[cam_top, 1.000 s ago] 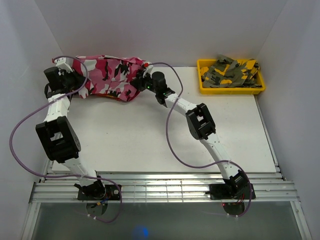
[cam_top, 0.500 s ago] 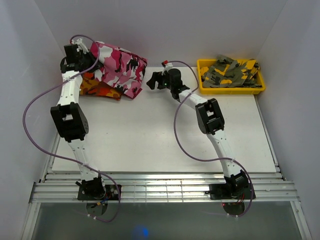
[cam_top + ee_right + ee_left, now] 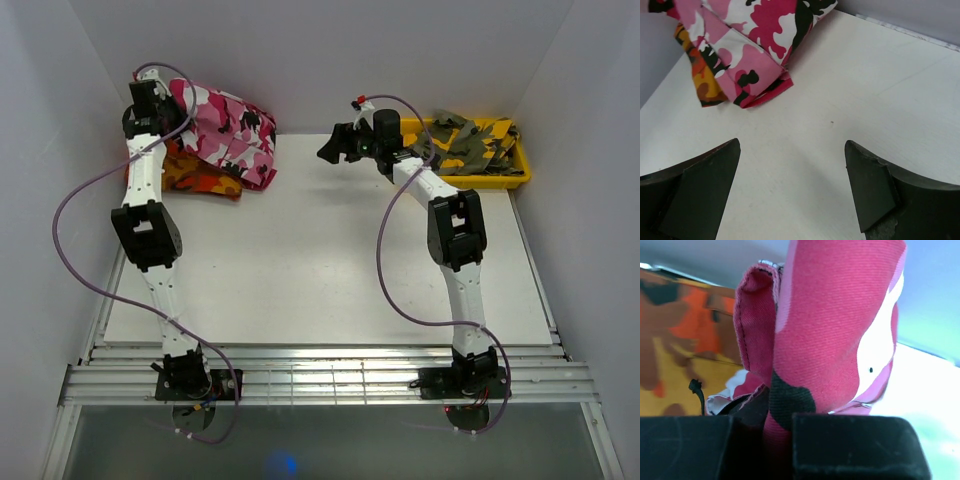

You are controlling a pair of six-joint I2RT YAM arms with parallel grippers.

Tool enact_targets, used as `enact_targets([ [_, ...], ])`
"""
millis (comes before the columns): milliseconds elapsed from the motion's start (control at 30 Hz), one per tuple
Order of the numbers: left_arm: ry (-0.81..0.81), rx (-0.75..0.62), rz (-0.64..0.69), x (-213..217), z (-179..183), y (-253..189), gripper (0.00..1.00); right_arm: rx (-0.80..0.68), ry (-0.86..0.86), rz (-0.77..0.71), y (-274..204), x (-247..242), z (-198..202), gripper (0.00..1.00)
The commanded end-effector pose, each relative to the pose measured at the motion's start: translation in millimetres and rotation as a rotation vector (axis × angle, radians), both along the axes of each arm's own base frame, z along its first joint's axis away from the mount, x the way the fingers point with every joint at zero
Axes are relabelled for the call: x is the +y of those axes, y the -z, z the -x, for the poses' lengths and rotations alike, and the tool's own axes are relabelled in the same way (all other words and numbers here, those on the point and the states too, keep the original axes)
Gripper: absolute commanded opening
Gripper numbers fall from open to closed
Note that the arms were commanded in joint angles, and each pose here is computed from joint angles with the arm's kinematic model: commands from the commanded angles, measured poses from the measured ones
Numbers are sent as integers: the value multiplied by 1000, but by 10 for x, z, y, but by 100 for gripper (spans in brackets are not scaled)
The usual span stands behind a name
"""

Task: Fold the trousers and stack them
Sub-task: Neatly place the folded trousers to the corner

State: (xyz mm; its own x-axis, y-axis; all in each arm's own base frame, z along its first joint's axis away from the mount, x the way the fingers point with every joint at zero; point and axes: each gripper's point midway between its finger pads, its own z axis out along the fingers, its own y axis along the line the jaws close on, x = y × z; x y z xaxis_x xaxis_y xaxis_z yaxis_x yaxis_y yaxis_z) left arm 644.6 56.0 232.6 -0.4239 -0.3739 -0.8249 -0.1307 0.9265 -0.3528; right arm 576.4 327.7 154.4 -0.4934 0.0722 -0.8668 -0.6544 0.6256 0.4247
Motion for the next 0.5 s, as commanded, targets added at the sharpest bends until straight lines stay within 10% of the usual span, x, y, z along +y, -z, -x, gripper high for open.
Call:
enact_targets([
  [0, -189, -264, -74, 1031, 47, -970, 0, -5, -126, 4, -222, 96, 322, 90],
  [300, -294, -292, -171, 1724, 226, -1012, 0, 56, -164, 1, -93, 135, 448, 90],
  [467, -220, -181, -193, 1771, 16, -229, 0, 64, -173, 9, -67, 153, 504, 90],
])
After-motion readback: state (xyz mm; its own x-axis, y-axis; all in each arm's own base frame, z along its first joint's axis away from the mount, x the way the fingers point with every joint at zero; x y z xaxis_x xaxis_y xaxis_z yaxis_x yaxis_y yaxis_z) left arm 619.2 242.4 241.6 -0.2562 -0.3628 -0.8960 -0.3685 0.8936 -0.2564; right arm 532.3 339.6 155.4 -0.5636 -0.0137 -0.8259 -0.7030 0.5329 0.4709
